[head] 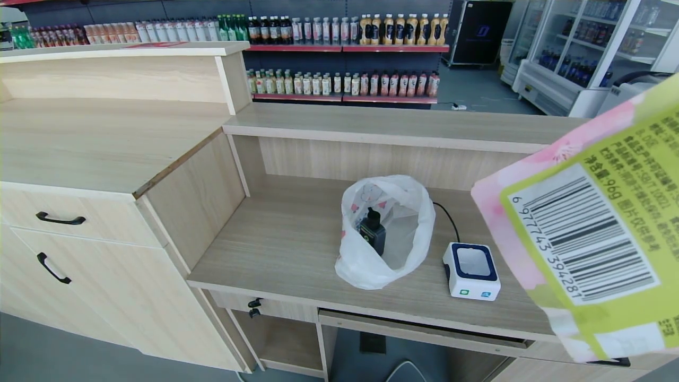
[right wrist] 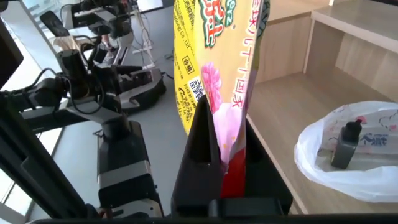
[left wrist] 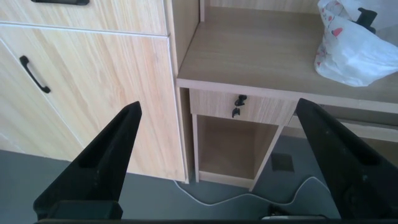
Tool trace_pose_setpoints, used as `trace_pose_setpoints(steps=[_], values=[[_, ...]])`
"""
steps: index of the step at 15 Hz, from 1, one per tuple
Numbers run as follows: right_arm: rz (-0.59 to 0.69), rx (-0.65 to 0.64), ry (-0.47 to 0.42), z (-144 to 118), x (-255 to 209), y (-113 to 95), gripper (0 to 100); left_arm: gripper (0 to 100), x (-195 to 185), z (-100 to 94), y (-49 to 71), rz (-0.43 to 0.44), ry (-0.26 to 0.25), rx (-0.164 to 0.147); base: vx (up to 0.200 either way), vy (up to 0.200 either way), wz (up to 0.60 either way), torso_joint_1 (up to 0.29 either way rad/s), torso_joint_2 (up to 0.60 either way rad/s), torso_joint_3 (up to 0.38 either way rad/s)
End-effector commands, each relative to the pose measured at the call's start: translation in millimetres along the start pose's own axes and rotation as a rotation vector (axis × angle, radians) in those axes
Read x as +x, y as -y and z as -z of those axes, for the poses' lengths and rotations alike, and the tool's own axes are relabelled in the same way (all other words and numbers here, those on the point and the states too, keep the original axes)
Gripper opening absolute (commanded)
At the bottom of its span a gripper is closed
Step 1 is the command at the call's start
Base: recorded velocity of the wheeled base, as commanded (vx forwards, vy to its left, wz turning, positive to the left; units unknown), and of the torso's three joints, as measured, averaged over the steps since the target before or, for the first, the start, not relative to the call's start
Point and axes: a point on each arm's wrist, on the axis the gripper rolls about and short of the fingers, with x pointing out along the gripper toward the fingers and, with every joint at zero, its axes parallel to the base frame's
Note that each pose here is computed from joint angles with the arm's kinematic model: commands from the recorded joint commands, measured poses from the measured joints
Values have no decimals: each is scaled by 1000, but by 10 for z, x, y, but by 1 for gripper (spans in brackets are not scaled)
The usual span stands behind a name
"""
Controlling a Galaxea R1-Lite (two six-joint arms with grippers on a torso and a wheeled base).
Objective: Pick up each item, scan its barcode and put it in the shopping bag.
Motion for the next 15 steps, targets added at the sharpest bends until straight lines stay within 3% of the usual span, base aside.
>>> trace_pose_setpoints(steps=[1, 7, 15], values=[[-35, 36, -21, 33, 96, 114, 0, 100, 0, 0, 0, 0, 0, 0, 0, 0, 0, 0, 0, 0], [-119, 30, -42, 65, 250, 201, 0, 100, 0, 0, 0, 0, 0, 0, 0, 0, 0, 0, 0, 0], [-121, 79, -65, 110, 274, 236, 0, 100, 0, 0, 0, 0, 0, 0, 0, 0, 0, 0, 0, 0]])
